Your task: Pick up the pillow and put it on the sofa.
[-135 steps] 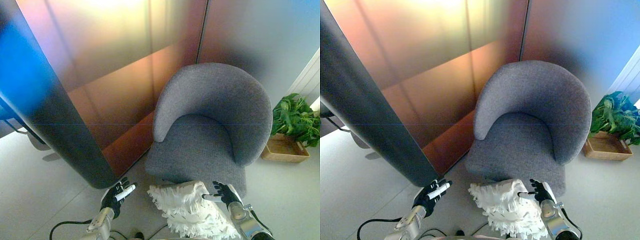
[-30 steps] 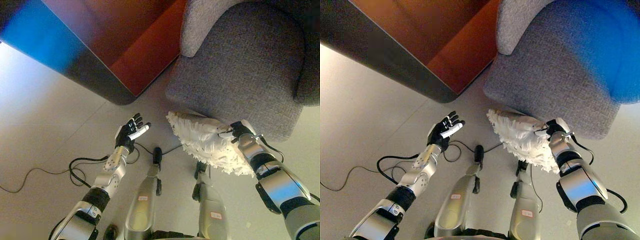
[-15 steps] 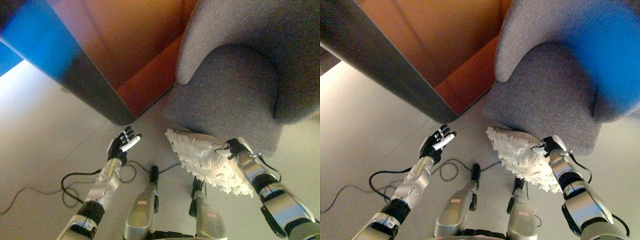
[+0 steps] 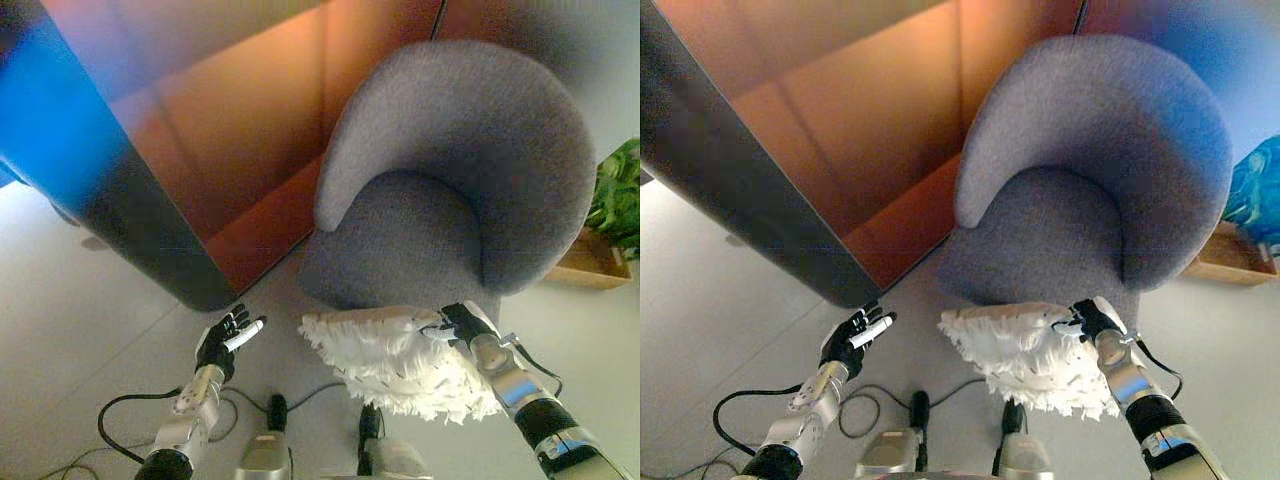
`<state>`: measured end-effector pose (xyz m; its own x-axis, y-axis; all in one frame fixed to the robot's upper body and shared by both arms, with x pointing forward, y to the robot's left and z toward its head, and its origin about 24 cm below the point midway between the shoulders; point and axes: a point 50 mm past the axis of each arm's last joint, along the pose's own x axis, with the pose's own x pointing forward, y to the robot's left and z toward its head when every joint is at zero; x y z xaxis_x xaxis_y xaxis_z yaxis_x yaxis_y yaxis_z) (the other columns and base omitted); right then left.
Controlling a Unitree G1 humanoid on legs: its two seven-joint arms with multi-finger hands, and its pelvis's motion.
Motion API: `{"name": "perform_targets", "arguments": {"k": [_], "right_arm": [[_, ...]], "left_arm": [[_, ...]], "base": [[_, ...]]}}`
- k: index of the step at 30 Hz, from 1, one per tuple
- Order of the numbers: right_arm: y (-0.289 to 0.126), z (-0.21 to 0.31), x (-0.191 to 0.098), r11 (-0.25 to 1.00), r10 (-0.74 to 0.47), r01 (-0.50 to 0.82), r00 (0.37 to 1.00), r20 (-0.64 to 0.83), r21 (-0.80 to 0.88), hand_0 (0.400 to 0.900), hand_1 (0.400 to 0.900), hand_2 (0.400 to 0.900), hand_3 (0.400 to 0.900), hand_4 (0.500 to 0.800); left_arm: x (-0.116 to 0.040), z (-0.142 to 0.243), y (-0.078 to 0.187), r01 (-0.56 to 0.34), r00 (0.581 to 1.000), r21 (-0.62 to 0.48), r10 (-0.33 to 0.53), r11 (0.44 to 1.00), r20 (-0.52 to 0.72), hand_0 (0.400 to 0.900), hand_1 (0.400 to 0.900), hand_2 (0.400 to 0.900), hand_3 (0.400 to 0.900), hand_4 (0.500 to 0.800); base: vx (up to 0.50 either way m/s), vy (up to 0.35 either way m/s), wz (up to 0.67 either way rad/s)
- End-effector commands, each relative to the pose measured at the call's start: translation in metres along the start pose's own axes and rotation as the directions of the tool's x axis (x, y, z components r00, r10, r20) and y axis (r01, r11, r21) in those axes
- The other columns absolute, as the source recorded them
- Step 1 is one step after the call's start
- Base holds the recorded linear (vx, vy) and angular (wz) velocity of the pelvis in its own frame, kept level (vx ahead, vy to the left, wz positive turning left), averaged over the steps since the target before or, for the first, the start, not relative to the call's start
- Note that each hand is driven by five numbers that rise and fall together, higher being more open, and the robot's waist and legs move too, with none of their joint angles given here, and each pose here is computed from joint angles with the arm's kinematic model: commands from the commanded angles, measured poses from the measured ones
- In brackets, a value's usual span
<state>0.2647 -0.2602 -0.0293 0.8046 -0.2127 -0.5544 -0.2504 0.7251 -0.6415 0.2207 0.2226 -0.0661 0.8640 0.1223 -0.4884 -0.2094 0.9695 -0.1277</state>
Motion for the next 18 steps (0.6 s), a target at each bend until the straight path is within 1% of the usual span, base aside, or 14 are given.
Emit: {"name": "perform_targets", "arguments": {"k": [1,6,9,13,18], "right_arm": [[-0.070,0.034,-0.007,0.974,-0.191,0.209,0.966,0.176,-0.090,0.400,0.400,0.400,0.400,0.500],[-0.100,0.060,-0.005,0.955,-0.237,0.267,0.949,0.206,-0.129,0.400,0.400,0.400,0.400,0.500],[-0.123,0.080,-0.006,0.947,-0.271,0.300,0.937,0.219,-0.112,0.400,0.400,0.400,0.400,0.500],[-0.159,0.099,-0.011,0.924,-0.326,0.361,0.917,0.228,-0.129,0.400,0.400,0.400,0.400,0.500],[-0.202,0.113,-0.021,0.894,-0.395,0.426,0.895,0.207,-0.136,0.400,0.400,0.400,0.400,0.500]], "left_arm": [[-0.001,-0.003,0.007,-0.004,1.000,0.044,0.003,0.999,0.015,0.900,0.900,0.900,0.900,0.800],[0.000,-0.006,0.007,0.008,1.000,0.053,-0.008,0.999,-0.007,0.900,0.900,0.900,0.900,0.800],[0.000,-0.006,0.007,0.017,1.000,0.059,-0.016,0.998,-0.016,0.900,0.900,0.900,0.900,0.800],[-0.001,-0.009,0.009,0.030,0.999,0.068,-0.029,0.997,-0.027,0.900,0.900,0.900,0.900,0.800],[-0.004,-0.010,0.012,0.054,0.998,0.083,-0.051,0.995,-0.037,0.900,0.900,0.900,0.900,0.800]], "base": [[0.038,-0.012,-0.03],[0.028,-0.016,-0.01],[0.039,-0.023,0.02],[0.044,-0.008,0.06],[0.066,-0.011,0.10]]}}
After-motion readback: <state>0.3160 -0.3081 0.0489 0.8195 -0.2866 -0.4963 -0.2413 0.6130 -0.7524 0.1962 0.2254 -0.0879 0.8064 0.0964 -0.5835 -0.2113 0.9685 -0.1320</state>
